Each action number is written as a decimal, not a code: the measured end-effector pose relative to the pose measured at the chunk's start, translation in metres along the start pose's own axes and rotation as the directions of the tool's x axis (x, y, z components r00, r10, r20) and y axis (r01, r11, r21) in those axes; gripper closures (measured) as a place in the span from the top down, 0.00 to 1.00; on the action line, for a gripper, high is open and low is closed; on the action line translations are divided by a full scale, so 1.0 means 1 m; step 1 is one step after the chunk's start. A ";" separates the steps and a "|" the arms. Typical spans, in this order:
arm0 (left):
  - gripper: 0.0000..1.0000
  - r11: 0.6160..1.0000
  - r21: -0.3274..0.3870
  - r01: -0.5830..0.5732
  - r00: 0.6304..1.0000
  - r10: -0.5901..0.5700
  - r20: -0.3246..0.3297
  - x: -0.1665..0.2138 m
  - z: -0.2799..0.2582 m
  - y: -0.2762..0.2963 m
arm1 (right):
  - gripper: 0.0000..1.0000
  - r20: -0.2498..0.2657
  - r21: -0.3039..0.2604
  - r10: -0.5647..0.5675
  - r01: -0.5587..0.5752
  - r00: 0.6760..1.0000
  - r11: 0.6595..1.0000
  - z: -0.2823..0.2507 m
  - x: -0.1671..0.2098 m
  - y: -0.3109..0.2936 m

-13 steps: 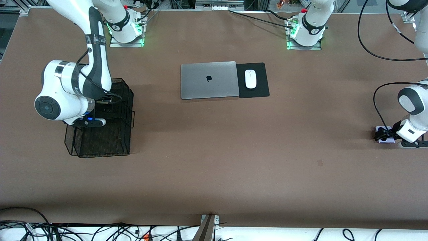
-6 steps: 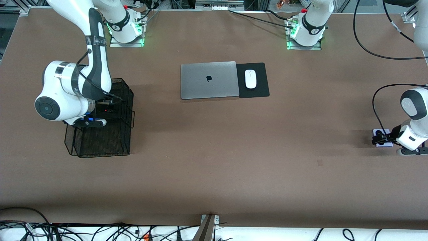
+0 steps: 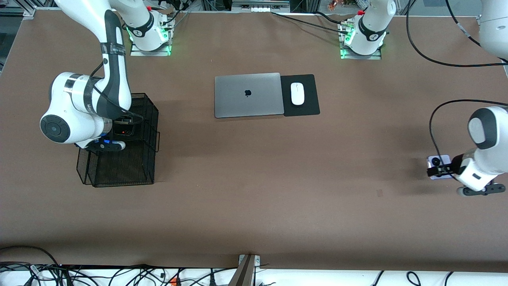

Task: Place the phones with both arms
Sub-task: 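Lift the white flip phone with the left gripper toward the table middle, then set the white phone down and open the left gripper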

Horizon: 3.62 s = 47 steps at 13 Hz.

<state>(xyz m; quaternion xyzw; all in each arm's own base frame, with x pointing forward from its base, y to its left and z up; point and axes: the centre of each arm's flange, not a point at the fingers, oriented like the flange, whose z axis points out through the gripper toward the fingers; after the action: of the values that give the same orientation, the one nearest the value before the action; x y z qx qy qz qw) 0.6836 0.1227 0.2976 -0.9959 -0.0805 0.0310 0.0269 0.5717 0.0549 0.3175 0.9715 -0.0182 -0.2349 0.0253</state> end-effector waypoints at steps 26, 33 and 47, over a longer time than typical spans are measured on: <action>0.85 0.998 -0.057 0.021 0.999 -0.024 -0.041 -0.143 0.035 0.545 | 1.00 -0.197 0.145 0.049 -0.020 0.979 0.989 -0.174 -0.009 -0.017; 0.85 0.961 -0.269 0.059 0.982 -0.105 -0.160 -0.179 0.070 0.619 | 1.00 -0.201 0.157 0.054 -0.022 0.978 0.987 -0.183 -0.011 -0.010; 1.00 0.945 -0.310 0.099 0.964 -0.168 -0.205 -0.164 0.090 0.615 | 1.00 -0.198 0.157 0.051 -0.019 0.979 0.987 -0.182 -0.011 -0.011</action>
<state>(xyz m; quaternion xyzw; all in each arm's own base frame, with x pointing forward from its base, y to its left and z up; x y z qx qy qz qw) 0.6133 -0.5059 0.1816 -0.9777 -0.1483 -0.0982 -0.1121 0.6451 0.0739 0.4838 0.9889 -0.0509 -0.1327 -0.0442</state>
